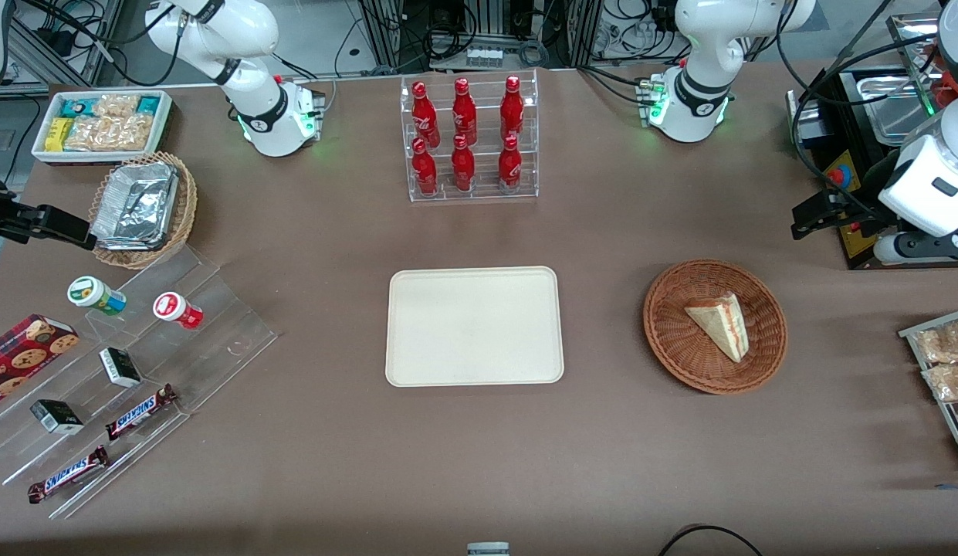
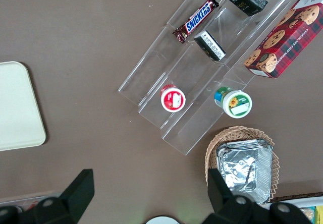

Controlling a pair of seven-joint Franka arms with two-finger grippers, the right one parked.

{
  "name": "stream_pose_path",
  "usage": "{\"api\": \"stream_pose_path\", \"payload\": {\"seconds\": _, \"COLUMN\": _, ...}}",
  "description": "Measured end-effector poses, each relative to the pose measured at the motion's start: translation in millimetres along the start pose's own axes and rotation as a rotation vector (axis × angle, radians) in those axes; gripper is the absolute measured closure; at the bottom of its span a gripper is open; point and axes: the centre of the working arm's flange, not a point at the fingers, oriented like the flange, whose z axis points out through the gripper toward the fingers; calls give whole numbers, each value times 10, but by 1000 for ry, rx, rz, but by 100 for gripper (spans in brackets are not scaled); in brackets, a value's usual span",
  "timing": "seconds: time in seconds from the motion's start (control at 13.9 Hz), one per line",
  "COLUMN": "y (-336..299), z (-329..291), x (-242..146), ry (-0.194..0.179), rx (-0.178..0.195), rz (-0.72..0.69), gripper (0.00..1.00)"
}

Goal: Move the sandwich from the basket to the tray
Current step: 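Move the left gripper over the wrapped sandwich in the wicker basket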

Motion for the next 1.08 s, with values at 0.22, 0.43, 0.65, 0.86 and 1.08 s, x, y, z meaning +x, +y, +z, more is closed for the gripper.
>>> {"api": "stream_pose_path", "payload": {"seconds": 0.22, "y": -29, "z": -29, "x": -9, "ry": 3, "rx": 3, "rz": -11, "gripper": 0}}
{"api": "stream_pose_path", "payload": {"seconds": 0.43, "y": -185, "z": 209, "x": 22, "ry": -35, "rx": 20, "rz": -42, "gripper": 0}}
{"api": "stream_pose_path", "payload": {"seconds": 0.65, "y": -317, "z": 693, "x": 110, "ry": -33, "rx": 29, "rz": -103, "gripper": 0}}
{"api": "stream_pose_path", "payload": {"seconds": 0.86, "y": -320, "z": 1231, "x": 144, "ry": 17, "rx": 46, "rz": -282, "gripper": 0}}
{"api": "stream_pose_path", "payload": {"seconds": 1.08, "y": -212, "z": 1692, "x": 105, "ry": 70, "rx": 75, "rz": -427, "gripper": 0}}
